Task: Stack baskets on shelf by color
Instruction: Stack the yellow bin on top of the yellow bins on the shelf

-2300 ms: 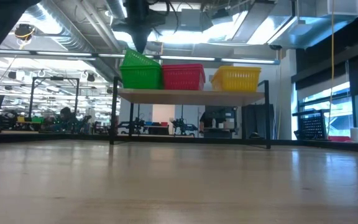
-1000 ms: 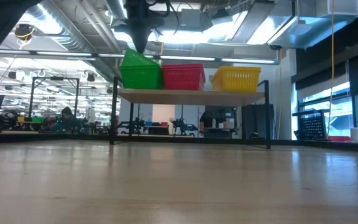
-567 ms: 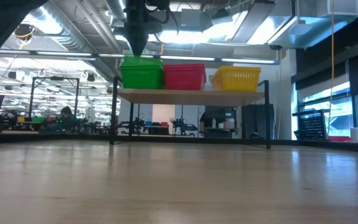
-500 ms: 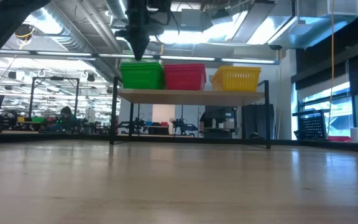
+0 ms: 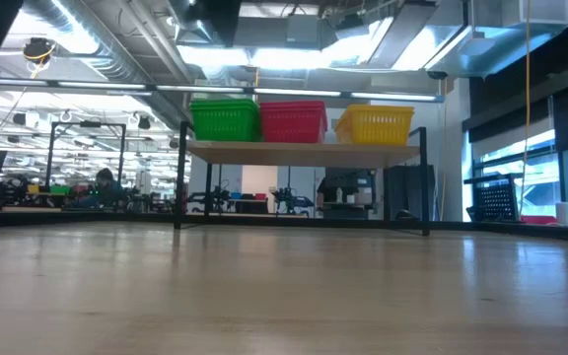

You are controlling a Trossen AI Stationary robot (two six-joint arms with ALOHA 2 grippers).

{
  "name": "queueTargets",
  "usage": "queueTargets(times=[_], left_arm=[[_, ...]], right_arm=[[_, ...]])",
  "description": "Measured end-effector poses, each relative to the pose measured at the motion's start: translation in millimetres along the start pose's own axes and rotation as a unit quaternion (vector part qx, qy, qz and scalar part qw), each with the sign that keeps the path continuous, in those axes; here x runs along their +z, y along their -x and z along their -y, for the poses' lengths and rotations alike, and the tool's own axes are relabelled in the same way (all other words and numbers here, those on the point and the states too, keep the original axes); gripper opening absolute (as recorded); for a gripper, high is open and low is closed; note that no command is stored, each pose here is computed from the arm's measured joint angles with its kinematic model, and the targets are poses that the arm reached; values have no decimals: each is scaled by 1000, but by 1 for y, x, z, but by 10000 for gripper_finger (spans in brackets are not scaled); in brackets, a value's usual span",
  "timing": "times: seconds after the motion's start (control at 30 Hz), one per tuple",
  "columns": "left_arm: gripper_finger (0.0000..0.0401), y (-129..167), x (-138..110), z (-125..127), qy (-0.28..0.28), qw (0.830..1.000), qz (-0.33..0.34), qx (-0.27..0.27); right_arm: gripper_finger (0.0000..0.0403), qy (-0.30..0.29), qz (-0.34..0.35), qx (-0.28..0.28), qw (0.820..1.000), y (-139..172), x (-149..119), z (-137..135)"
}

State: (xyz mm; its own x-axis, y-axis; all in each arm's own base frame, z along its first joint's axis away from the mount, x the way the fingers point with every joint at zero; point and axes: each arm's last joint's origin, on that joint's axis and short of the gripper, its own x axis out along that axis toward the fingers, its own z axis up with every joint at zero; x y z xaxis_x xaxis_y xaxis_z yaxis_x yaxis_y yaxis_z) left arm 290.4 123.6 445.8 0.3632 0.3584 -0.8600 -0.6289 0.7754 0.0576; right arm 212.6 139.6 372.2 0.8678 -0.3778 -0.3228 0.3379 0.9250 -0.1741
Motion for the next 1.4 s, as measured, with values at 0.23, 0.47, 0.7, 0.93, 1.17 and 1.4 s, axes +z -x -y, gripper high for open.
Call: queueTargets(times=[0.23,0.47,0.7,0.93,1.17,1.4], left_arm=[[0,48,-37,70,-9,994,20,-105],[0,80,-90,144,24,983,-19,-181],[0,97,-144,192,66,974,-82,-201],[1,107,-203,220,93,972,-120,-179],[1,110,-262,236,111,973,-146,-141],[2,114,-306,239,111,972,-169,-117]], right_arm=[[69,3,-9,49,999,6,-1,-4],[69,20,-22,93,995,8,-2,-8],[69,33,-32,157,987,16,-4,-15],[69,7,-50,282,958,23,-1,-26],[69,-21,-34,298,954,24,4,-27],[69,-43,-19,305,951,24,9,-28]])
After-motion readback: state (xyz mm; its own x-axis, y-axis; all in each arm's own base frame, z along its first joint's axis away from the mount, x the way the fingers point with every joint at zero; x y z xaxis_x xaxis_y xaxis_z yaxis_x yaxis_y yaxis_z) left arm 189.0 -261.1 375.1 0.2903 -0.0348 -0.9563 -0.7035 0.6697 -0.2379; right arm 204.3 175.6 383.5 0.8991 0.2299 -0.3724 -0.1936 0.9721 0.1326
